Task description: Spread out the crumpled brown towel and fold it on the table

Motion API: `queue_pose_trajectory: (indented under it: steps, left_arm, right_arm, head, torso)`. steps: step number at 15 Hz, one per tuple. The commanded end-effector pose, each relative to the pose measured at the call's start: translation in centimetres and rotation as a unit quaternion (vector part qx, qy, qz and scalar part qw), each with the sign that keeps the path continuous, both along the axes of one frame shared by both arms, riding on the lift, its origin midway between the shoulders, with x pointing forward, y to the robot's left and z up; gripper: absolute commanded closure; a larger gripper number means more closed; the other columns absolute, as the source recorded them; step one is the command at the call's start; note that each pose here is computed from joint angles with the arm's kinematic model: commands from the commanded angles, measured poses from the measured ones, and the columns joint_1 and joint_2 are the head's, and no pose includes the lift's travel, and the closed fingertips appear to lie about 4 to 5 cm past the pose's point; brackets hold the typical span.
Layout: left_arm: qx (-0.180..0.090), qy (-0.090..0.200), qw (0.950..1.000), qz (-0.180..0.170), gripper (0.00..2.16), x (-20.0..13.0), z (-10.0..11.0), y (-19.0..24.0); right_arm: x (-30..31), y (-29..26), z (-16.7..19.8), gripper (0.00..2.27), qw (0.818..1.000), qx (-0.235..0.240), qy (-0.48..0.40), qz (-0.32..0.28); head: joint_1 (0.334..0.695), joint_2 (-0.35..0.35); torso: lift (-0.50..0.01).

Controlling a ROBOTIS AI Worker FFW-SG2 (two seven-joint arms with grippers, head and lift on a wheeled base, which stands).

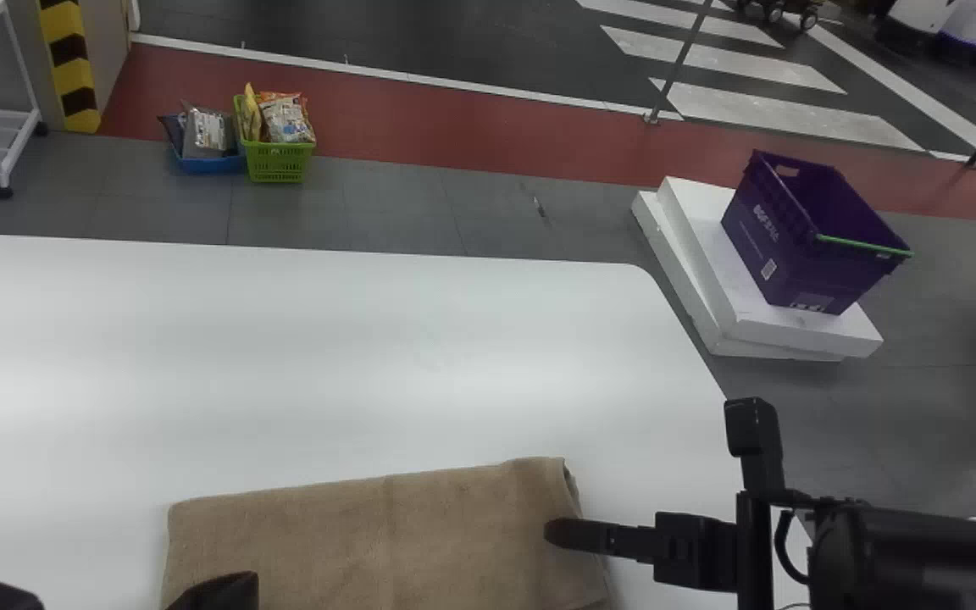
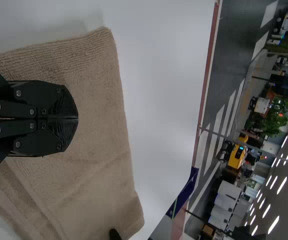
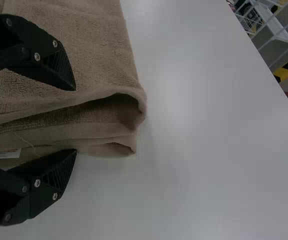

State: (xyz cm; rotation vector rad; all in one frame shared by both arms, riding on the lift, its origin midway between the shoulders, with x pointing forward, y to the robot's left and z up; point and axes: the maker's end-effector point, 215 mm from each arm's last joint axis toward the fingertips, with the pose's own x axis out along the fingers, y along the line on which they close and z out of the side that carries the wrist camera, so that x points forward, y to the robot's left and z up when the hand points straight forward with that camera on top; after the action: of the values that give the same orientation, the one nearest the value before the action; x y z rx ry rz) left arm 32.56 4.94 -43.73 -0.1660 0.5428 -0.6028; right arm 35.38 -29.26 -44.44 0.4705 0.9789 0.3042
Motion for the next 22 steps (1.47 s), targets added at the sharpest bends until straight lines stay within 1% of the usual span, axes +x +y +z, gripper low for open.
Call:
queue_pose_trajectory:
  steps: [1, 3, 4, 8, 10, 12, 15, 17, 19, 21, 22]
  left_arm:
    - [0.007, -0.005, 1.0000, -0.001, 2.14, 0.1, -0.2, 0.0]
    - [0.010, -0.006, 0.9999, 0.000, 2.14, 0.1, -0.2, 0.1]
    - [0.012, -0.008, 0.9999, 0.003, 2.14, 0.1, -0.2, 0.3]
    - [0.024, -0.023, 0.9994, 0.010, 2.14, 0.4, -0.4, 0.7]
    - [0.026, -0.020, 0.9994, 0.010, 2.14, 0.3, -0.7, 0.7]
    - [0.029, -0.026, 0.9992, 0.008, 2.14, 0.3, -0.6, 0.6]
    - [0.031, -0.028, 0.9991, 0.008, 2.14, 0.4, -0.6, 0.7]
    - [0.032, -0.028, 0.9991, 0.006, 2.14, 0.4, -0.6, 0.6]
    - [0.030, -0.030, 0.9991, 0.003, 2.14, 0.4, -0.4, 0.3]
    - [0.032, -0.030, 0.9990, 0.003, 2.14, 0.5, -0.5, 0.3]
    - [0.031, -0.031, 0.9990, 0.003, 2.14, 0.5, -0.4, 0.2]
  right_arm:
    - [0.1, 0.2, 0.2, 0.98, 1.000, 0.004, -0.001, 0.003]
    - [0.2, 0.4, 0.5, 1.22, 1.000, 0.009, -0.005, 0.007]
    - [0.2, 0.5, 0.6, 1.29, 1.000, 0.012, -0.006, 0.009]
    - [0.0, 0.7, 1.0, 1.30, 1.000, 0.021, -0.010, 0.011]
    - [0.3, 0.8, 2.3, 1.33, 0.999, 0.023, -0.026, 0.014]
    - [0.5, 0.9, 4.3, 1.33, 0.998, 0.025, -0.051, 0.021]
    - [1.4, 2.6, 9.3, 1.33, 0.992, 0.026, -0.113, 0.049]
    - [2.1, 5.0, 12.3, 1.33, 0.984, 0.052, -0.151, 0.078]
    - [2.1, 7.9, 13.1, 1.33, 0.979, 0.077, -0.160, 0.100]
    - [1.9, 11.1, 12.7, 1.33, 0.976, 0.093, -0.154, 0.121]
    - [1.5, 12.5, 12.0, 1.33, 0.976, 0.094, -0.145, 0.130]
  head:
    - [0.695, -0.350]
    - [0.695, -0.350]
    - [0.695, -0.350]
    - [0.695, -0.350]
    - [0.695, -0.350]
    - [0.695, -0.350]
    - [0.695, -0.350]
    - [0.695, -0.349]
    - [0.695, -0.312]
    - [0.695, -0.283]
    - [0.695, -0.248]
  torso:
    - [-0.127]
    - [-0.127]
    - [-0.127]
    - [-0.127]
    - [-0.127]
    - [-0.127]
    - [-0.127]
    - [-0.127]
    - [-0.127]
    - [-0.127]
    - [-0.127]
